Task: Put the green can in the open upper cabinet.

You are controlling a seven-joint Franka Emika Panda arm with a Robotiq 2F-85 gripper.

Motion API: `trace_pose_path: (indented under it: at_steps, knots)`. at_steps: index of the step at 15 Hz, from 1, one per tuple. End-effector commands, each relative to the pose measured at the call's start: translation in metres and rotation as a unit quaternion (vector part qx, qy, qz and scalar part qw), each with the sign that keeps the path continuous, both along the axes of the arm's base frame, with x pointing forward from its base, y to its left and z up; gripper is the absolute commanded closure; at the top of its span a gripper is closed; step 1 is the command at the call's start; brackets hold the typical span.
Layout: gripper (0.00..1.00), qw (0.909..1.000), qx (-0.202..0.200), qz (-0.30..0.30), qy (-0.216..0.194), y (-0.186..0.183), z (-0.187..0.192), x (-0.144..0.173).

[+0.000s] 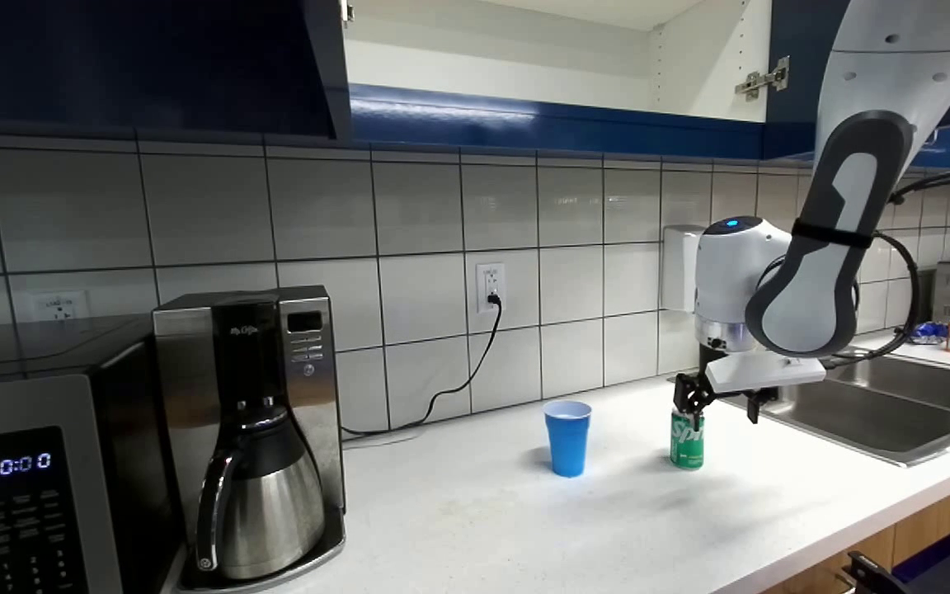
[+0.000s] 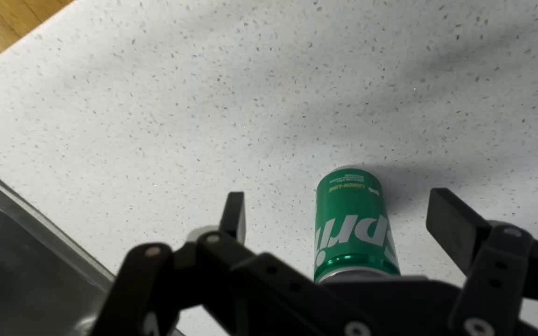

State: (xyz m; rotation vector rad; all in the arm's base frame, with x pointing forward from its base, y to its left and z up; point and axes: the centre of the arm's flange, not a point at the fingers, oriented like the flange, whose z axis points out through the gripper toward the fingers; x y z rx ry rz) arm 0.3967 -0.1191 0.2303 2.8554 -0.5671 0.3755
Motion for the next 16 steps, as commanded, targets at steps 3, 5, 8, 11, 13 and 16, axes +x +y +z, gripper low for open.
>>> trace_pose_path:
  at_steps: [3,5,8,11,13,16]
  knots:
    - [0.0,0.9997,-0.009,-0.014,-0.019,-0.007,-0.035,0.019]
    - [0.0,0.9995,-0.01,-0.018,-0.023,-0.009,-0.04,0.024]
    - [0.0,0.9992,-0.013,-0.025,-0.027,-0.014,-0.047,0.031]
    - [0.0,0.9989,-0.019,-0.028,-0.033,-0.018,-0.053,0.039]
    - [0.0,0.9987,-0.023,-0.028,-0.035,-0.019,-0.056,0.044]
    - [0.0,0.9985,-0.027,-0.027,-0.04,-0.018,-0.062,0.051]
